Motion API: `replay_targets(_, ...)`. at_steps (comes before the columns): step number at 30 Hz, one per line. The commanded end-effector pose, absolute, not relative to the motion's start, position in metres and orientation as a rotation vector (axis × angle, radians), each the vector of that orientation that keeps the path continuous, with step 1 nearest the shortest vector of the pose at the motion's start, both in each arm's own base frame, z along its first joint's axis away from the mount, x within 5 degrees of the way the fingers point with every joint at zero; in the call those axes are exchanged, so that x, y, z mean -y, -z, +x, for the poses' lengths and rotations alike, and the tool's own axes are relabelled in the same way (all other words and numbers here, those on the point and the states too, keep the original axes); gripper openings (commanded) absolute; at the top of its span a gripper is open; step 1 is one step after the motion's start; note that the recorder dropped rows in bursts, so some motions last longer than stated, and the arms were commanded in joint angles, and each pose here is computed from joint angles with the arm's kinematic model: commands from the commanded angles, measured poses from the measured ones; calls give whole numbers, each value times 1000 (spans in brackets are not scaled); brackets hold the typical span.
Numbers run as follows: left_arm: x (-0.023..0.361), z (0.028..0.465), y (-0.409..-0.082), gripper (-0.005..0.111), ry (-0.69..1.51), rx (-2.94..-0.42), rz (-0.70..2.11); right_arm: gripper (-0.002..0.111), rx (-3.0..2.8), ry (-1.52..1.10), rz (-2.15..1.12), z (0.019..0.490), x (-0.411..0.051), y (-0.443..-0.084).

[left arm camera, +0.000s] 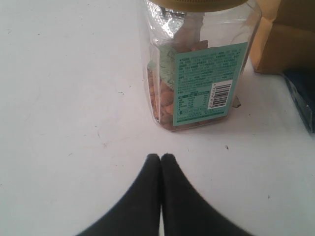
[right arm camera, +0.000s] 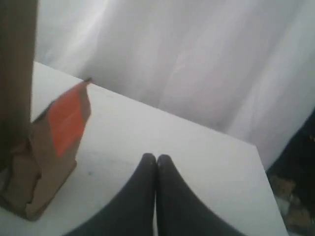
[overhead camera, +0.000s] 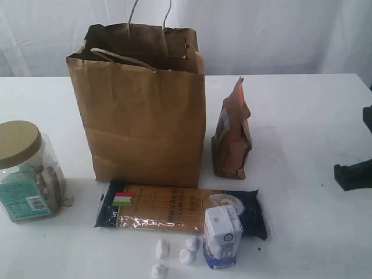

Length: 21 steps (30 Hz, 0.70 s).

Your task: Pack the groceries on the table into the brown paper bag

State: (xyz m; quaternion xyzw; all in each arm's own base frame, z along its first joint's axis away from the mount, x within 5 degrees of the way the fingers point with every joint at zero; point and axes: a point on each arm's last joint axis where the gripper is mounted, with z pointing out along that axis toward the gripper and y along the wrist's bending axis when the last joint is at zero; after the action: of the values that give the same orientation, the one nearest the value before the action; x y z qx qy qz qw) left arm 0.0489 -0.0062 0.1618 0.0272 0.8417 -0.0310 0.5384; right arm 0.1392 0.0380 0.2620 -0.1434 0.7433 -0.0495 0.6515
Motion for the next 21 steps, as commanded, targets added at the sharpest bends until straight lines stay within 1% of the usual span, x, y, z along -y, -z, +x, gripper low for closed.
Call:
replay_targets(1, 7, 49, -160, 0, 85, -2004, 71, 0, -1754, 127, 82, 150, -20, -246)
replay_targets(4, 7, 49, -160, 0, 85, -2004, 71, 0, -1688, -3, 320, 149, -12, -234)
replay_targets(6, 7, 49, -160, 0, 85, -2004, 71, 0, -1636, -79, 352, 145, -11, -227)
replay_targets(8, 7, 49, -160, 0, 85, -2004, 71, 0, -1601, -104, 292, 141, -12, -226)
replay_targets(11, 7, 49, -160, 0, 85, -2004, 71, 0, -1535, -75, 94, 137, -17, -237)
replay_targets(14, 7, 49, -160, 0, 85, -2004, 71, 0, -1457, -11, -56, 129, -18, -248)
replay_targets(18, 7, 49, -160, 0, 85, -2004, 71, 0, -1427, 166, -217, 119, -14, -253)
replay_targets(21, 7, 49, -160, 0, 85, -2004, 71, 0, -1360, 214, -244, 111, -12, -260)
